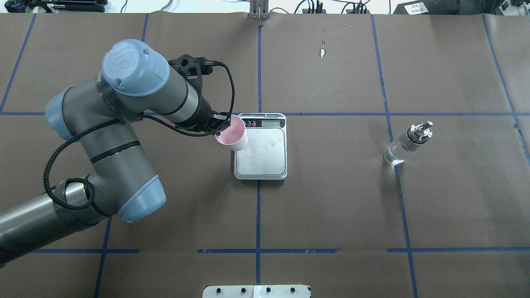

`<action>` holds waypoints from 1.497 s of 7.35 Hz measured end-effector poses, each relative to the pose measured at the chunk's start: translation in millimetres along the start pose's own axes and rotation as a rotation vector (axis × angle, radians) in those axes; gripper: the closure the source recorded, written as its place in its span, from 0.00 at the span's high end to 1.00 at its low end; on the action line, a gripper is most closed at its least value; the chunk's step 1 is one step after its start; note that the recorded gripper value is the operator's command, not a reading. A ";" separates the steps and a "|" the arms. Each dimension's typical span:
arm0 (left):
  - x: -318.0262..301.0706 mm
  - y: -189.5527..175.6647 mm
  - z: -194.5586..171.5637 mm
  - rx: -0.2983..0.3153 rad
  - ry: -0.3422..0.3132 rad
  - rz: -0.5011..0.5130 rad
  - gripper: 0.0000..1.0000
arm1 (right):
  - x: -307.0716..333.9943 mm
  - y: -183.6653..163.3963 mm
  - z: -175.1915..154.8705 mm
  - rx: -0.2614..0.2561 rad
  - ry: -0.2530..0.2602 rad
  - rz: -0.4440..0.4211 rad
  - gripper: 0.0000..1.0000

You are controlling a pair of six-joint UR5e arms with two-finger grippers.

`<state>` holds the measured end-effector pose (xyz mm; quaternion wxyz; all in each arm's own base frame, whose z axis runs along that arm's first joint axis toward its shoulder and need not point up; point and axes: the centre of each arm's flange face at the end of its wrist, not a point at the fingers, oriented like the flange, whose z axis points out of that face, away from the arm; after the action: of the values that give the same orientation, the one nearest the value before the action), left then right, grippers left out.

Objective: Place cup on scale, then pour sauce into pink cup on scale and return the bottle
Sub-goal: 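Carry the pink cup with the left gripper onto the scale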

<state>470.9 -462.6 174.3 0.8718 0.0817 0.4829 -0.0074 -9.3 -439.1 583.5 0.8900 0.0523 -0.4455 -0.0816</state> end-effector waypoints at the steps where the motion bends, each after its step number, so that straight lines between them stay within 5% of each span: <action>1: 16.0 -3.5 10.0 0.005 -0.013 0.004 0.00 | -0.5 0.0 0.2 -0.001 -0.006 -0.001 1.00; 11: 68.6 -21.3 49.3 -0.023 -0.142 -0.015 0.00 | 1.6 1.3 2.4 -0.006 -0.010 0.001 1.00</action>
<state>547.0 -486.4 139.2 0.9046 0.0674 0.4206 -0.0144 -10.1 -438.2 586.3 0.8879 0.0491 -0.4499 -0.0828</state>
